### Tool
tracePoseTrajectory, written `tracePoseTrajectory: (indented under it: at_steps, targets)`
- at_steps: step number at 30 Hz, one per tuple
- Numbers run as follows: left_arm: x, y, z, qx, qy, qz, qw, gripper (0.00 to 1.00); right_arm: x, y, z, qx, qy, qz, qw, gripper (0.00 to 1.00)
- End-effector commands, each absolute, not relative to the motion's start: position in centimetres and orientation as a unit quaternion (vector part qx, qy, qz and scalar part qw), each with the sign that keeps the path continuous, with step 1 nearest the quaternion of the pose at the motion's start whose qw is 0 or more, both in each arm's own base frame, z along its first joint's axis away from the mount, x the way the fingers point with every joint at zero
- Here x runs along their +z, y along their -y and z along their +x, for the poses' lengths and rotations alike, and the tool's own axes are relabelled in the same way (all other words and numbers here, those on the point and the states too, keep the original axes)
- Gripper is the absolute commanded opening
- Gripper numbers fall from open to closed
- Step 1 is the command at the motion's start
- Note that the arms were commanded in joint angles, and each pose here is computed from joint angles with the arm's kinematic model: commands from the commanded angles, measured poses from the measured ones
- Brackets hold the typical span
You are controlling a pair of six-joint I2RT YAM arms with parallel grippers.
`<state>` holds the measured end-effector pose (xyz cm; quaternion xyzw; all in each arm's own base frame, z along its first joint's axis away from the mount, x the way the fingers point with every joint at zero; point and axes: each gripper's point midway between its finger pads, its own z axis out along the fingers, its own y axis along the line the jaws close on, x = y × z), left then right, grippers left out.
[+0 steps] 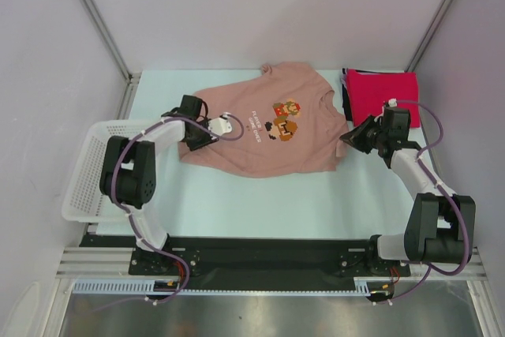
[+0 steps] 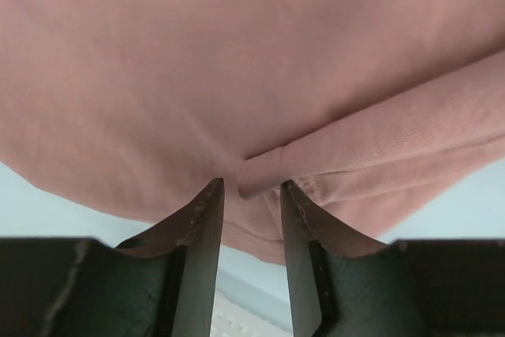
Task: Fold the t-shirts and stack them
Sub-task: Flatten the tshirt out
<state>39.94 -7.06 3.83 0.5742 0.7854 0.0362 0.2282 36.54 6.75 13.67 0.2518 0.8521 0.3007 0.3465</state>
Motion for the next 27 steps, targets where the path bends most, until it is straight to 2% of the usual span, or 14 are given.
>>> tracePoseTrajectory:
  at_steps: [1, 5, 9, 12, 16, 18, 22, 27]
  targets:
    - [5.5, 7.5, 42.5, 0.038, -0.794, 0.548, 0.262, 0.4, 15.9, -6.1, 37.7, 0.294, -0.844, 0.238, 0.381, 0.0]
    - [6.5, 6.5, 45.9, 0.094, -0.808, 0.497, 0.3, 0.4, 15.9, -6.1, 37.6, 0.294, -0.844, 0.239, 0.381, 0.0]
    - [7.3, 5.7, 46.6, 0.122, -0.819, 0.459, 0.32, 0.43, 15.9, -6.0, 37.6, 0.292, -0.844, 0.239, 0.38, 0.0]
    - [8.9, 6.6, 45.1, 0.101, -0.799, 0.481, 0.348, 0.44, 15.8, -6.0, 37.5, 0.291, -0.845, 0.239, 0.379, 0.0]
    - [9.4, 8.5, 40.7, 0.044, -0.748, 0.562, 0.349, 0.31, 15.7, -6.0, 37.4, 0.291, -0.846, 0.238, 0.379, 0.0]
    - [8.3, 8.8, 37.5, 0.016, -0.721, 0.613, 0.323, 0.3, 15.6, -5.9, 37.4, 0.291, -0.845, 0.238, 0.379, 0.0]
    - [5.9, 7.8, 36.7, 0.035, -0.726, 0.631, 0.271, 0.33, 15.5, -6.0, 37.4, 0.293, -0.846, 0.239, 0.377, 0.0]
    - [4.9, 7.7, 38.0, 0.049, -0.729, 0.627, 0.269, 0.4, 15.6, -6.0, 37.3, 0.297, -0.843, 0.241, 0.377, 0.0]
